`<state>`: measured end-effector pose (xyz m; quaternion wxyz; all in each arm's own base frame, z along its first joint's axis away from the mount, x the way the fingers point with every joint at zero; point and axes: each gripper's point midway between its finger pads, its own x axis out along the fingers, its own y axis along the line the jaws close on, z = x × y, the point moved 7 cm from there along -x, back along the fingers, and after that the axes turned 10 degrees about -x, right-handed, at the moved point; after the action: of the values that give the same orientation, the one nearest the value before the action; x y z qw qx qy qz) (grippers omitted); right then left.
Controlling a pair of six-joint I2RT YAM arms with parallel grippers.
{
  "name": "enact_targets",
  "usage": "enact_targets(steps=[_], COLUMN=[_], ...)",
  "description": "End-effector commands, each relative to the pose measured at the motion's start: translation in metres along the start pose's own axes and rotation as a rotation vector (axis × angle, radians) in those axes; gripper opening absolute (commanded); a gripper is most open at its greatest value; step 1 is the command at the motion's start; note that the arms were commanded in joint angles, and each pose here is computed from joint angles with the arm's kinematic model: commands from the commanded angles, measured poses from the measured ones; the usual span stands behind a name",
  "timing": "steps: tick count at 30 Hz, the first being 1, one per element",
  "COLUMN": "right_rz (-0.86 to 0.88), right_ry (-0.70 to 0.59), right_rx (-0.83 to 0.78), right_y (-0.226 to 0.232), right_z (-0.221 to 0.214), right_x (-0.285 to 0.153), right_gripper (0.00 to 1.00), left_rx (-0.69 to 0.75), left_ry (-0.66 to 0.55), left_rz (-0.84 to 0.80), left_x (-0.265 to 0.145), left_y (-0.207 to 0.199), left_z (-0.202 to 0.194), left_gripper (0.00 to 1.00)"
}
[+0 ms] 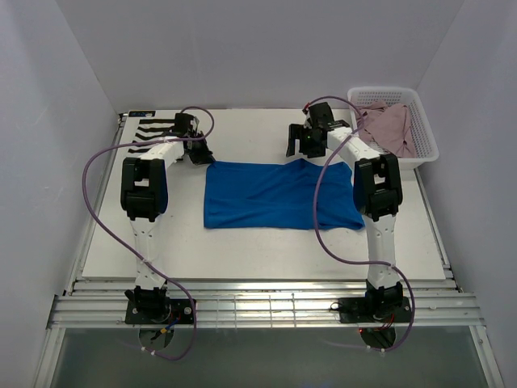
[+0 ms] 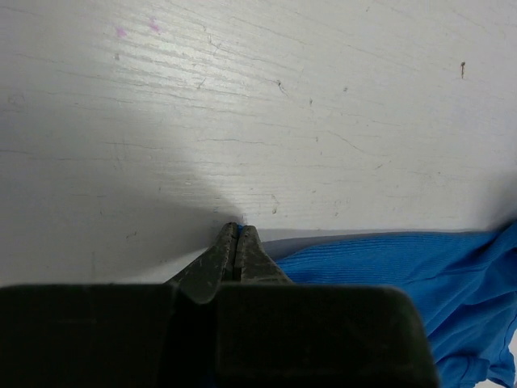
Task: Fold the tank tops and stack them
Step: Fold the tank top
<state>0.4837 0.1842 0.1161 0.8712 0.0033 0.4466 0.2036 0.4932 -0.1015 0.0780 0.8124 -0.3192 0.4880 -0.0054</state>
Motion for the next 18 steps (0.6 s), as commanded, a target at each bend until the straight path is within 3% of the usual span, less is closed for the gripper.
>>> enact_targets(steps=[1,7,11,14,18], right_rz=[0.037,0.053,0.034,0.018,0.009], right_ry=[0.012,0.018,0.009,-0.023,-0.054], right_rx=[0.022,0.04,0.049,0.047,0.044], right_y=[0.002,0.004,0.002,0.002,0.002], right_z=[-0.002,-0.003,-0.003,0.004,0.011], right_x=[0.007,0.012,0.012,0.004,-0.008], right_gripper=[0.87,0.63,0.3,0.14,0.08], left_rx=[0.015,0.023,0.023,0.027,0.034], left_ry=[0.017,-0.029,-0.047,-0.061,-0.08], left_rz=[0.019,-0.013,-0.022,-0.019,-0.033], left_x=[-0.008,-0.021,-0.027,-0.033,-0.041], left_y=[0.002,-0.006,-0.009,-0.009,-0.012], left_z=[-0.007,-0.002,0.0,0.0,0.001], left_gripper=[0.0,0.0,0.0,0.0,0.0])
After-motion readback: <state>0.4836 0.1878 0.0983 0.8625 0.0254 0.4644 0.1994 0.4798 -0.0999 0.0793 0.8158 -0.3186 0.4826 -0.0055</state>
